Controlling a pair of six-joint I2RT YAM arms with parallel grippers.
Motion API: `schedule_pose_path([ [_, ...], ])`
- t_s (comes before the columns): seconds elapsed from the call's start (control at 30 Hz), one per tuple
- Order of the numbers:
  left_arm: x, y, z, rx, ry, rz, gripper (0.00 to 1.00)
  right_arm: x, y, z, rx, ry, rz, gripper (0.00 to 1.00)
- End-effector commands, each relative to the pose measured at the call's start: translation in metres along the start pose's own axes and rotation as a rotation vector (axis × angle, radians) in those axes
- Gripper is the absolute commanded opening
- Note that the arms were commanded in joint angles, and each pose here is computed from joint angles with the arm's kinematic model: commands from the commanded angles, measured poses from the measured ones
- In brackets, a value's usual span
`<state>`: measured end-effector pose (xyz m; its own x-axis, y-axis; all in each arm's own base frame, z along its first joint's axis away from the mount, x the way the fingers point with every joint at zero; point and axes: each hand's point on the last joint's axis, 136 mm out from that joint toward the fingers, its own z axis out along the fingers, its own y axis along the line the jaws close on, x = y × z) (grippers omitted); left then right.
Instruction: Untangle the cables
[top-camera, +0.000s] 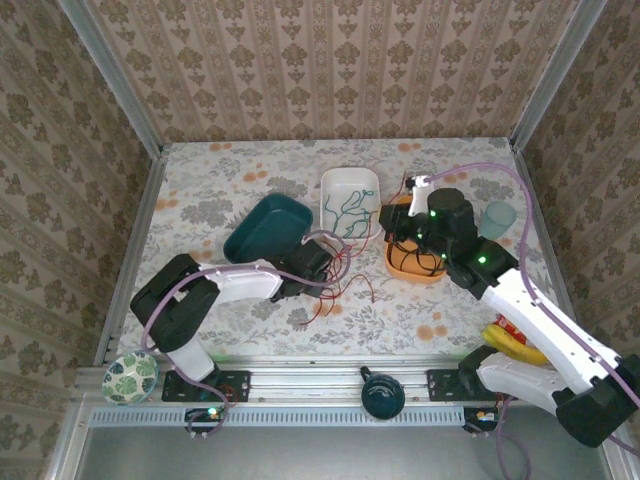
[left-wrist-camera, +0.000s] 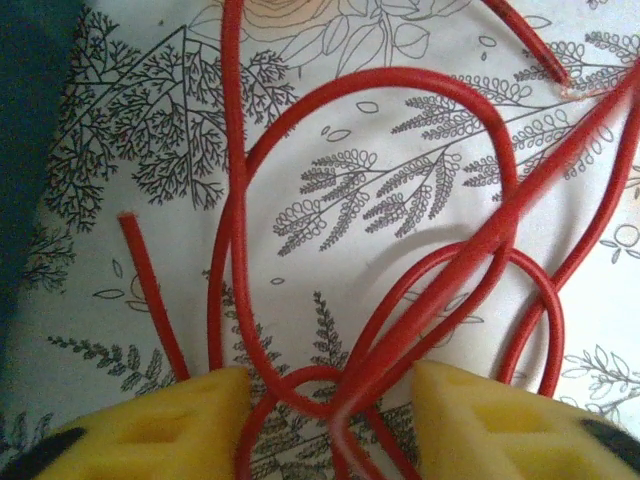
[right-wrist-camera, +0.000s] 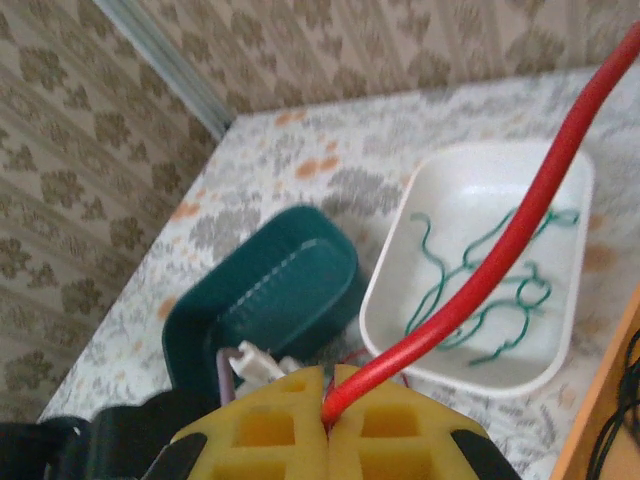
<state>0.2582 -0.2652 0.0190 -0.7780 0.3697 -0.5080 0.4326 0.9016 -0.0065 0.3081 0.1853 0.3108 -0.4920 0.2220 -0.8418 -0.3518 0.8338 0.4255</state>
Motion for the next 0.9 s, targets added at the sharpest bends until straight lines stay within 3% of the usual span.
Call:
schedule_pose_path([
  [0.0,0.017,-0.001,0.011,-0.019,0.055,0.034,0.35,-0.040,-0.003,-0.026,0.071,-0.135,-0.051,0.00],
  [0.17,0.027,-0.003,0.018,-0.031,0.087,0.046,0.21,-0.085,-0.008,-0.066,0.171,-0.307,-0.107,0.00],
  [0.3,0.028,-0.005,0.016,-0.038,0.083,0.053,0.21,-0.113,-0.004,-0.093,0.200,-0.411,-0.146,0.00],
  [0.47,0.024,-0.006,0.011,-0.030,0.059,0.050,0.42,-0.138,0.003,-0.116,0.204,-0.502,-0.168,0.00],
  [0.7,0.018,-0.009,0.000,0.015,-0.003,0.046,0.58,-0.159,0.017,-0.138,0.155,-0.593,-0.183,0.00],
  [0.87,-0.012,-0.017,-0.034,0.094,-0.159,0.040,0.75,-0.158,0.034,-0.130,0.068,-0.550,-0.213,0.00],
])
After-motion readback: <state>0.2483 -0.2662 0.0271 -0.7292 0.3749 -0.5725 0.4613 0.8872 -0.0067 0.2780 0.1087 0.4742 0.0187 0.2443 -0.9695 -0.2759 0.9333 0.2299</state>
